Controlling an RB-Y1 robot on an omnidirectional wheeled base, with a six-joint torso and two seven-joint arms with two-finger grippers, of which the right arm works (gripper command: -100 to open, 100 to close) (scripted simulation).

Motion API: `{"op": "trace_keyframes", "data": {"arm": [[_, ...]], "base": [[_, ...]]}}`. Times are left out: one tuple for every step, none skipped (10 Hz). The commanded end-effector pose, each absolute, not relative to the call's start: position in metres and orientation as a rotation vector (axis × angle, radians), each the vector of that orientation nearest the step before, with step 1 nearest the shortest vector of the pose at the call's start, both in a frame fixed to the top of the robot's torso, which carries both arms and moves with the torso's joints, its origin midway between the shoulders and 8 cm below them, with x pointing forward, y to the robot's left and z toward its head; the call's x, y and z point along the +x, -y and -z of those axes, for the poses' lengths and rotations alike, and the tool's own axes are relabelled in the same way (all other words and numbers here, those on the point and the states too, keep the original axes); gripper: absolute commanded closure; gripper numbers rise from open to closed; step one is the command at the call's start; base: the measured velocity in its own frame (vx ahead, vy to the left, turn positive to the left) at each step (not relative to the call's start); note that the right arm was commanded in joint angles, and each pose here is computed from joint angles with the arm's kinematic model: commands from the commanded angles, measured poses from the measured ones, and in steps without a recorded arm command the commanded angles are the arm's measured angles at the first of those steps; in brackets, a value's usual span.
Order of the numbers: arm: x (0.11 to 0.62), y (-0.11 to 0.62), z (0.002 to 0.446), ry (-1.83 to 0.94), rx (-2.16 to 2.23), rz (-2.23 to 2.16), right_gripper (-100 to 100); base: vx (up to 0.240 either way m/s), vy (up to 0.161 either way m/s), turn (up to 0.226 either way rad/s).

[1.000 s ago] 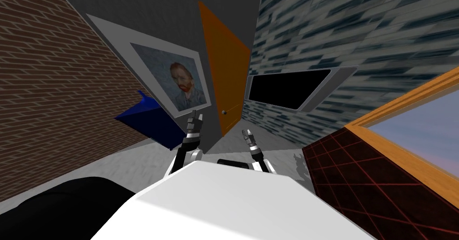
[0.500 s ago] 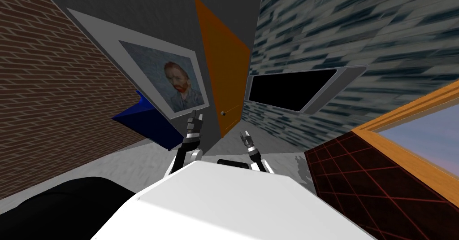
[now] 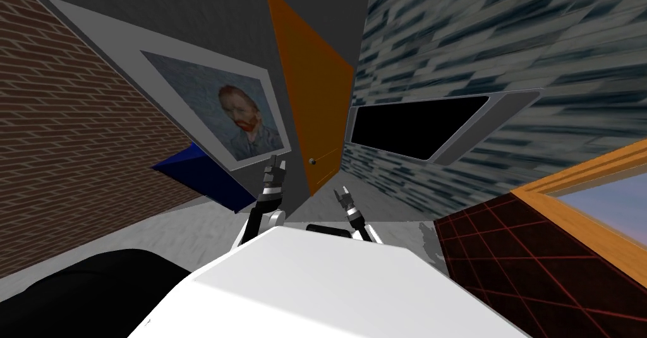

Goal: Pull the door open

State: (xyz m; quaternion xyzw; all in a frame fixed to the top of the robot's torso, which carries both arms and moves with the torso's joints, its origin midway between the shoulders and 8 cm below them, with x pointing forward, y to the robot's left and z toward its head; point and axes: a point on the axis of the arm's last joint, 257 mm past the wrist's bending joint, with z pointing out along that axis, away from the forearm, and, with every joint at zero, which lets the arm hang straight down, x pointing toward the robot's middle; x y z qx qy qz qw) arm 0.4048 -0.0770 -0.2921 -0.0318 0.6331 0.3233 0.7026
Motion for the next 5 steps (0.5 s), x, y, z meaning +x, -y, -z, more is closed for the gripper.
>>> {"op": "trace_keyframes", "data": {"arm": [[0.403, 0.071, 0.301, -1.421, -0.106, -0.704, -100], [0.401, 0.063, 0.310, -1.435, -0.145, -0.690, -100], [0.399, 0.060, 0.314, -1.442, -0.165, -0.683, -100], [0.398, 0.056, 0.319, -1.448, -0.184, -0.676, -100], [0.397, 0.052, 0.323, -1.453, -0.202, -0.670, -100]], "base": [[0.119, -0.074, 0.036], [0.131, -0.074, 0.058], [0.124, -0.076, 0.054], [0.104, -0.066, 0.030], [0.094, -0.048, 0.030]]}}
